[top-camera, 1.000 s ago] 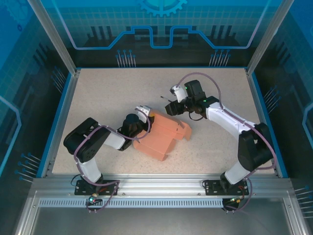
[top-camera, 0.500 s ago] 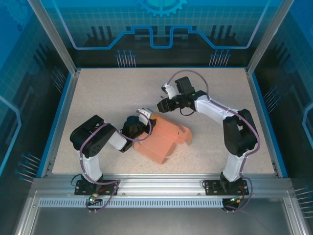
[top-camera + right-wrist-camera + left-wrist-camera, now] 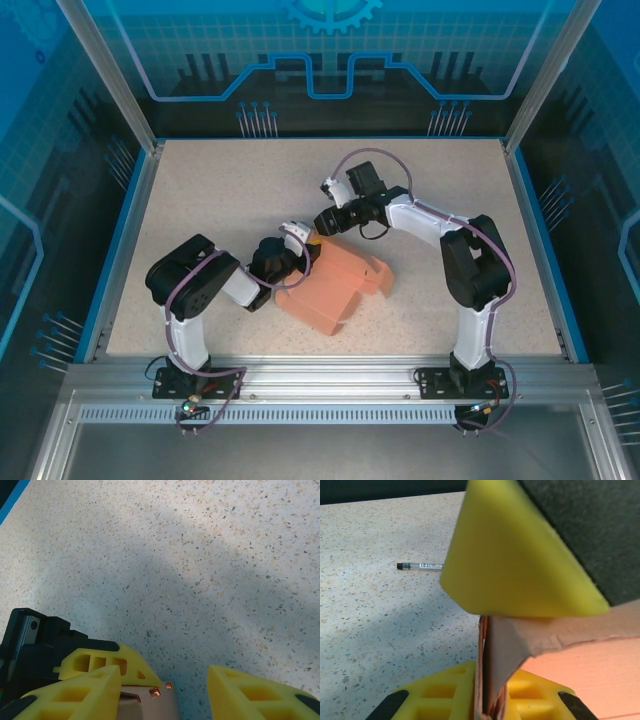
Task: Fold the paper box
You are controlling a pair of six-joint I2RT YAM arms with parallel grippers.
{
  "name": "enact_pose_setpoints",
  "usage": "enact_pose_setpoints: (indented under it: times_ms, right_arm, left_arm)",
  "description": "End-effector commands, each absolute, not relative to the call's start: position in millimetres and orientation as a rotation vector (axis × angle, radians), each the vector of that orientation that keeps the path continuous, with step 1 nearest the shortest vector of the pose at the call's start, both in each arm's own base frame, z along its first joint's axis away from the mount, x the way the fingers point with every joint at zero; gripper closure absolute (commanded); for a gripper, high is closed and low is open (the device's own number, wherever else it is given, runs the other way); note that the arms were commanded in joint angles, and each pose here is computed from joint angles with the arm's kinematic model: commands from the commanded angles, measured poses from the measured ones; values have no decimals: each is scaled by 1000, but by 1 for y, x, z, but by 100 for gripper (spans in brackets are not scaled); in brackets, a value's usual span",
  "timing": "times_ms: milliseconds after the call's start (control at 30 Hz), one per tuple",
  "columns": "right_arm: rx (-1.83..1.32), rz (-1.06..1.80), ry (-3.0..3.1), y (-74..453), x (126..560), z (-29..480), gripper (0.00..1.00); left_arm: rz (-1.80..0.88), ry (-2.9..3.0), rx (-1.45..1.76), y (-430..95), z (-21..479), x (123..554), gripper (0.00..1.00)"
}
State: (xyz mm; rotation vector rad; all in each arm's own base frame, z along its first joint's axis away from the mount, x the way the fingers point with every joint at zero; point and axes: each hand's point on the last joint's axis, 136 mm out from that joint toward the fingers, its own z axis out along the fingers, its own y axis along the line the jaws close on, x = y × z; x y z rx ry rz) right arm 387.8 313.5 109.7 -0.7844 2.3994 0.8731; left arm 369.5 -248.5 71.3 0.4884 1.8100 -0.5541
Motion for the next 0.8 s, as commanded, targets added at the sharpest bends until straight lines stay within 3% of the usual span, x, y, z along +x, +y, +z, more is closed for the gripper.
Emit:
enact_pose_setpoints:
  times_ms: [0,767]
  right_arm:
    - [-807,894,2433,320,379,100,51]
    - [-824,718,2517,310,370,65,52]
  left_arm:
    - [-561,1811,534,-253,65,363,83]
    - [-552,1812,537,-252,65,363,78]
